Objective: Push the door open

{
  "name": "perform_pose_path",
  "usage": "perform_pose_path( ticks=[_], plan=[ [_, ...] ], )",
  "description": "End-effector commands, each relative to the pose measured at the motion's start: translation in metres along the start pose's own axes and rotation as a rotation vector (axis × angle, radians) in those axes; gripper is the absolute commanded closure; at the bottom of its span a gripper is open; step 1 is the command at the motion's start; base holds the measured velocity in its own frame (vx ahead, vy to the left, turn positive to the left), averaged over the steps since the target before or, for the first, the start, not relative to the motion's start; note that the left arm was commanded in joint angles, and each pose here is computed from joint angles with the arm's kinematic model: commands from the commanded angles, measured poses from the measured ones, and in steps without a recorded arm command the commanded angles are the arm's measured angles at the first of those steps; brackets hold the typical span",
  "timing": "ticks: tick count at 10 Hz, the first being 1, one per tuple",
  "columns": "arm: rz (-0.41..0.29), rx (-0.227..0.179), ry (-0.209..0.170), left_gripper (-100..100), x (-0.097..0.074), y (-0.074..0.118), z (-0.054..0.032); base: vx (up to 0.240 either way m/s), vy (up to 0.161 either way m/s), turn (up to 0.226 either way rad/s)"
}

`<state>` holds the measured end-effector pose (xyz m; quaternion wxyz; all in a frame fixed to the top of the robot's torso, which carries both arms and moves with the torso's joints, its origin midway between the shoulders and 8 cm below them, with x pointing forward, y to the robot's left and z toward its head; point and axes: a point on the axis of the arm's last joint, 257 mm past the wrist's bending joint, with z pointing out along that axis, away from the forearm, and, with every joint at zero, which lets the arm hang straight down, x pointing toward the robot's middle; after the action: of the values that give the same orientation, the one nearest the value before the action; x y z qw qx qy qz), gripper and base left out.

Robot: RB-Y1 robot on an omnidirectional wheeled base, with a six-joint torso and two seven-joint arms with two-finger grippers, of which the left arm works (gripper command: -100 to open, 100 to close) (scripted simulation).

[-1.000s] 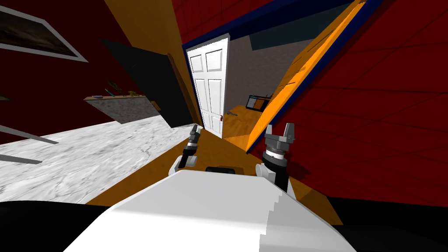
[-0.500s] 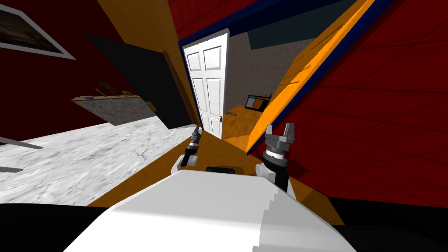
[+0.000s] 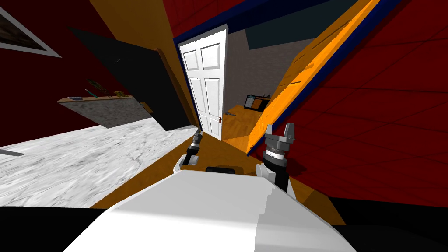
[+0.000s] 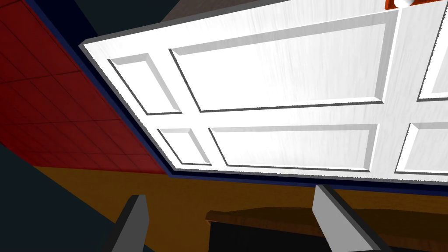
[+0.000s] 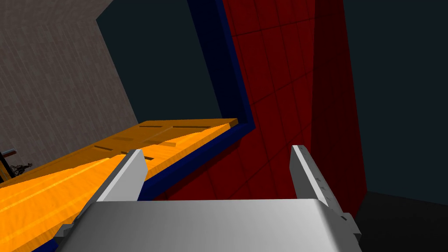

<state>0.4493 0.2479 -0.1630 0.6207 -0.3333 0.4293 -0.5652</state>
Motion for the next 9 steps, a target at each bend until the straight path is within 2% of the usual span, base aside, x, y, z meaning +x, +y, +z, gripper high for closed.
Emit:
perform_pose_path(
  ticks=[1,9],
  plan=[
    [-0.001,-0.015,0.008,-100,0.002,0.011,0.0,0.108,0.031,-0.039],
    [-0.012,-0.089,0.045,-100,0.014,0.06,-0.003,0.095,0.036,-0.046]
  ],
)
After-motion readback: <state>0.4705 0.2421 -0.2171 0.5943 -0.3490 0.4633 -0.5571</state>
